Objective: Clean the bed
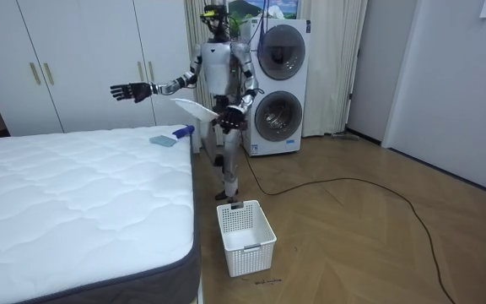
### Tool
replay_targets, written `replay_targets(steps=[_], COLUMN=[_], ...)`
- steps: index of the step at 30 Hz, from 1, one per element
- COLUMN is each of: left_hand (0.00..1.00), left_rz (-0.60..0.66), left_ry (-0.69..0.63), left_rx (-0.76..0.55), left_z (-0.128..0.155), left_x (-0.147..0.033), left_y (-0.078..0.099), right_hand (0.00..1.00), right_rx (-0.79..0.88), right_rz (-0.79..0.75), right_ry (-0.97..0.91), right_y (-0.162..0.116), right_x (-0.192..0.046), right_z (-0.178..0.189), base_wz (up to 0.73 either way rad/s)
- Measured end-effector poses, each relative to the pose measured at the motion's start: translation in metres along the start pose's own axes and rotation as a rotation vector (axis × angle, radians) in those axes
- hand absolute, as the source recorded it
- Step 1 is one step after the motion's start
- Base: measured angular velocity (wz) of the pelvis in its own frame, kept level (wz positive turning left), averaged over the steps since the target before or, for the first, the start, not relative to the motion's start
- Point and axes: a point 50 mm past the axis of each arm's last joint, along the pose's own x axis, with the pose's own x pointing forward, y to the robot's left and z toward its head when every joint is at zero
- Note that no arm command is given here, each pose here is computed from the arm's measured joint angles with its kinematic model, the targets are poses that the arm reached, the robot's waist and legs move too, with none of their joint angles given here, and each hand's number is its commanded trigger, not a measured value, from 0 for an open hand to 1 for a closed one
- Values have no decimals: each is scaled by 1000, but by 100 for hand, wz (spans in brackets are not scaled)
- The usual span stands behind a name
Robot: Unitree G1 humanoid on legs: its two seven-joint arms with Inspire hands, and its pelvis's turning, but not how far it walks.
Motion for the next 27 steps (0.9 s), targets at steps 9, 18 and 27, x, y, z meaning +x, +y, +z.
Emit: replay_targets(steps=[9,18,27], left_hand=[100,100,100], left_rz=[10,3,-5], left_ry=[12,0,-18], left_rx=[-35,-59,-109], left_z=[-4,-4,1], left_x=[-6,-5,2], left_y=[2,2,4], right_hand=[0,0,0], right_rx=[44,32,-28], right_rz=[25,135,161], right_ry=[33,10,-12], right_y=[11,34,34], right_x=[-17,-27,-30], right_z=[-13,-13,-15], base_wz=[67,32,120])
